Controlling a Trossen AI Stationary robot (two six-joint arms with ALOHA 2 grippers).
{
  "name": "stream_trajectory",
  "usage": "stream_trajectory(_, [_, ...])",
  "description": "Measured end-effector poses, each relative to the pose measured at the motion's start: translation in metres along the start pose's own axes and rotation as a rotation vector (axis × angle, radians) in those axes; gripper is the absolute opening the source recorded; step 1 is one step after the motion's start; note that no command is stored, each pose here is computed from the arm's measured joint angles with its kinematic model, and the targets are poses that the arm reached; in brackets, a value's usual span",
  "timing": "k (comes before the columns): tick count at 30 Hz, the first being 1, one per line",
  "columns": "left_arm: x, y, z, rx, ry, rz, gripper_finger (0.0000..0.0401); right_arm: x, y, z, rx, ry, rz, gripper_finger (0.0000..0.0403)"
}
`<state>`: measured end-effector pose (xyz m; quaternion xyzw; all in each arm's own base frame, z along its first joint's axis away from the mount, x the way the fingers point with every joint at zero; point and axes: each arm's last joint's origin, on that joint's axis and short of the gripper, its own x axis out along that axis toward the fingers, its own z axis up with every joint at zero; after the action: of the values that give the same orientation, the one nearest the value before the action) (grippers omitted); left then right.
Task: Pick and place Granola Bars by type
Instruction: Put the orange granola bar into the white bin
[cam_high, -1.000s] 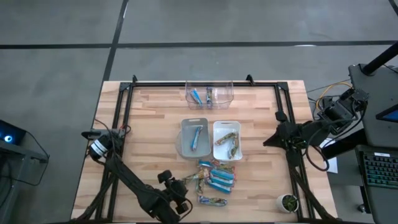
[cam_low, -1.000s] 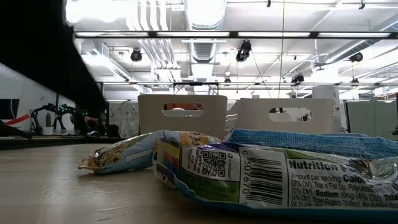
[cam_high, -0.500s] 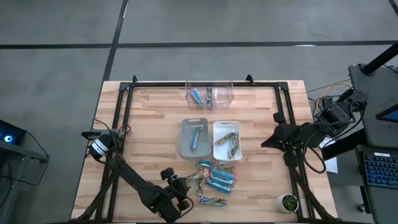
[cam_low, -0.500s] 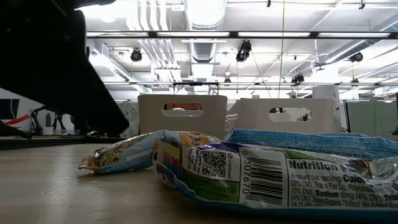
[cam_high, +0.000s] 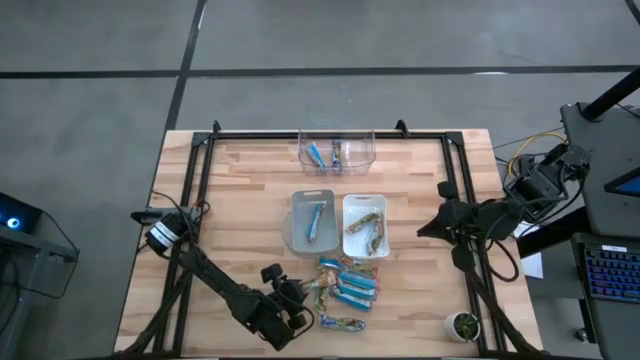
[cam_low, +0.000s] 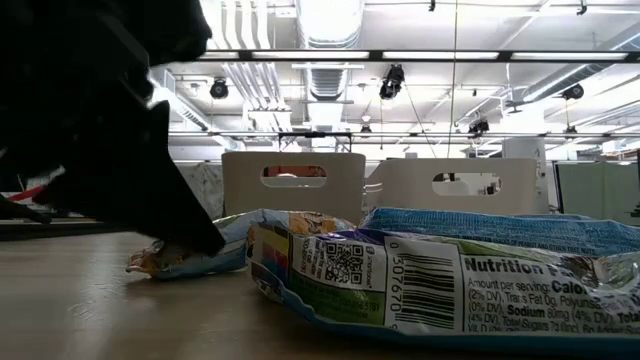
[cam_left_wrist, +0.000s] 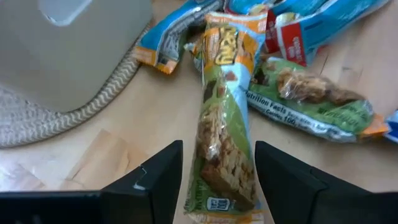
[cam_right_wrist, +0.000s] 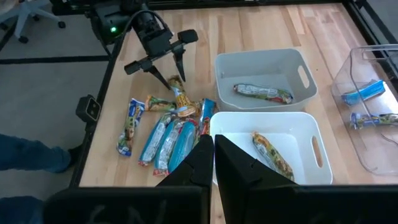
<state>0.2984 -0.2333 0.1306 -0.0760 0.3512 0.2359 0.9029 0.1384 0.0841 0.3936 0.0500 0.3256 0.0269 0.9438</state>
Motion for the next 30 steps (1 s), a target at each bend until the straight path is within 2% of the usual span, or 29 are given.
stream_trajectory(11, [0.014,0.008,0.005,0.036,0.072,-0.026,0.0179,0.000,-0.001,0.000,0.000,-0.010,-0.023,0.0008])
stream_trajectory(21, [0.014,0.009,0.008,0.069,0.107,-0.051,0.0092,0.000,-0.001,0.000,-0.001,-0.011,-0.024,0.0008])
stream_trajectory(30, [0.005,0.013,0.017,0.084,0.126,-0.072,0.0083,0.000,-0.002,0.000,-0.005,-0.021,-0.048,0.0008])
